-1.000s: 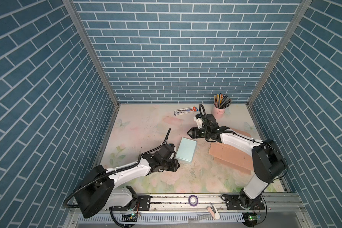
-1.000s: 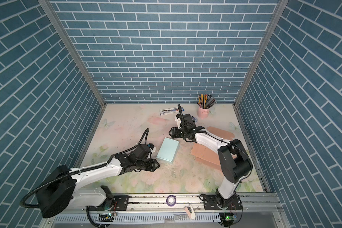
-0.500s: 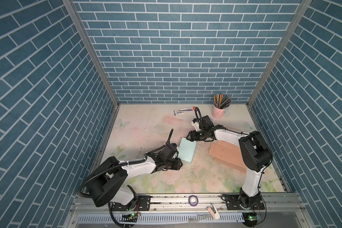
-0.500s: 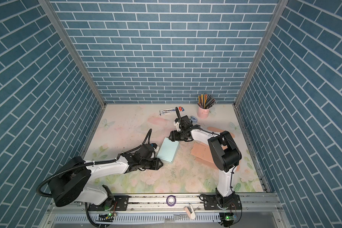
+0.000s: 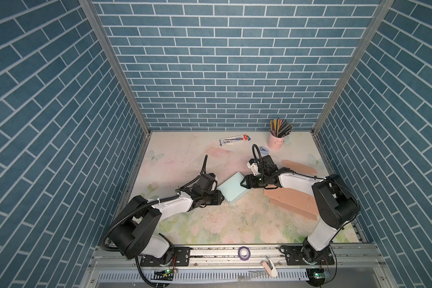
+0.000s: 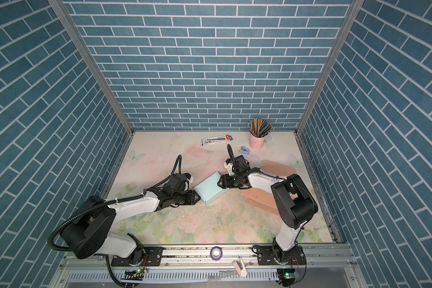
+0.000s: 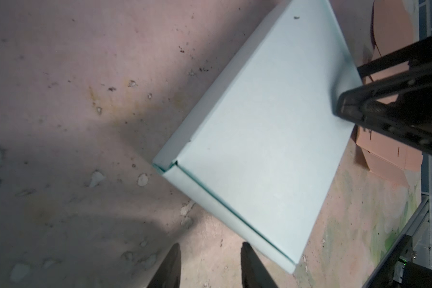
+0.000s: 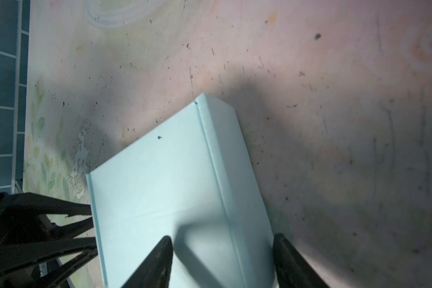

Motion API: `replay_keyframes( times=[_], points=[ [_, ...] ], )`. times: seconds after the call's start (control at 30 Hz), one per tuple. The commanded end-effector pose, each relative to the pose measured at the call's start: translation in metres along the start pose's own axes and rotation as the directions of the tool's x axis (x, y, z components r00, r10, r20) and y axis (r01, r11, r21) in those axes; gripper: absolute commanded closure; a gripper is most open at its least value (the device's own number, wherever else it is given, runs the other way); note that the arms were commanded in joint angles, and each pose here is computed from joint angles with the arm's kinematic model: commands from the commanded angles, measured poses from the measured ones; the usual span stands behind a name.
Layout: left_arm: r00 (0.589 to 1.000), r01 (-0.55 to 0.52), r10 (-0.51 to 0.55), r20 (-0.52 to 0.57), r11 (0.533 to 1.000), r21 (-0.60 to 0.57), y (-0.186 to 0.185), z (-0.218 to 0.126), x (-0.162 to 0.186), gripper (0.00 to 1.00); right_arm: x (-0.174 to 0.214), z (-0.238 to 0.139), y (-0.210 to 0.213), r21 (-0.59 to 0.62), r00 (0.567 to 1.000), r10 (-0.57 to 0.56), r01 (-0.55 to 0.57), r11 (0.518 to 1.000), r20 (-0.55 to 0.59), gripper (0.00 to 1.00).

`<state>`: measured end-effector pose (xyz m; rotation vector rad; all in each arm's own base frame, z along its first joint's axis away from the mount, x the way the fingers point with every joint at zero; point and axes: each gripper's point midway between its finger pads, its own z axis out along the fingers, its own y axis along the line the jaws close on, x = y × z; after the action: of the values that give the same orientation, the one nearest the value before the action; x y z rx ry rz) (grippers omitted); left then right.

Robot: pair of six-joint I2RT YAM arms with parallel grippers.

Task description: Fold the paper box

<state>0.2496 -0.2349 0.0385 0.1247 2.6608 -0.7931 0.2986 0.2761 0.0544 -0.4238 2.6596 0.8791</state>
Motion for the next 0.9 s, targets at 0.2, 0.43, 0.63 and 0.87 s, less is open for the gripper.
replay_keyframes(
  times=[0.2, 0.43, 0.63, 0.87],
  points=[
    [0.997, 0.023, -0.025, 0.073, 0.999, 0.030, 0.011, -0.008, -0.041, 0.60, 0.001, 0.005, 0.037, -0.090, 1.000, -0.020, 0.020, 0.996, 0.003, 0.36],
    [0.989, 0.051, -0.052, 0.140, 0.999, 0.009, 0.037, -0.020, -0.082, 0.62, -0.018, 0.025, 0.051, -0.109, 0.999, -0.050, 0.051, 0.993, 0.008, 0.36],
    [0.983, 0.071, -0.071, 0.171, 0.997, 0.006, 0.054, -0.019, -0.114, 0.64, -0.048, 0.041, 0.061, -0.124, 0.997, -0.076, 0.079, 0.989, 0.029, 0.37],
    [0.973, 0.109, -0.105, 0.204, 0.994, -0.007, 0.081, -0.013, -0.143, 0.65, -0.080, 0.065, 0.069, -0.127, 0.994, -0.104, 0.107, 0.986, 0.026, 0.38]
  ],
)
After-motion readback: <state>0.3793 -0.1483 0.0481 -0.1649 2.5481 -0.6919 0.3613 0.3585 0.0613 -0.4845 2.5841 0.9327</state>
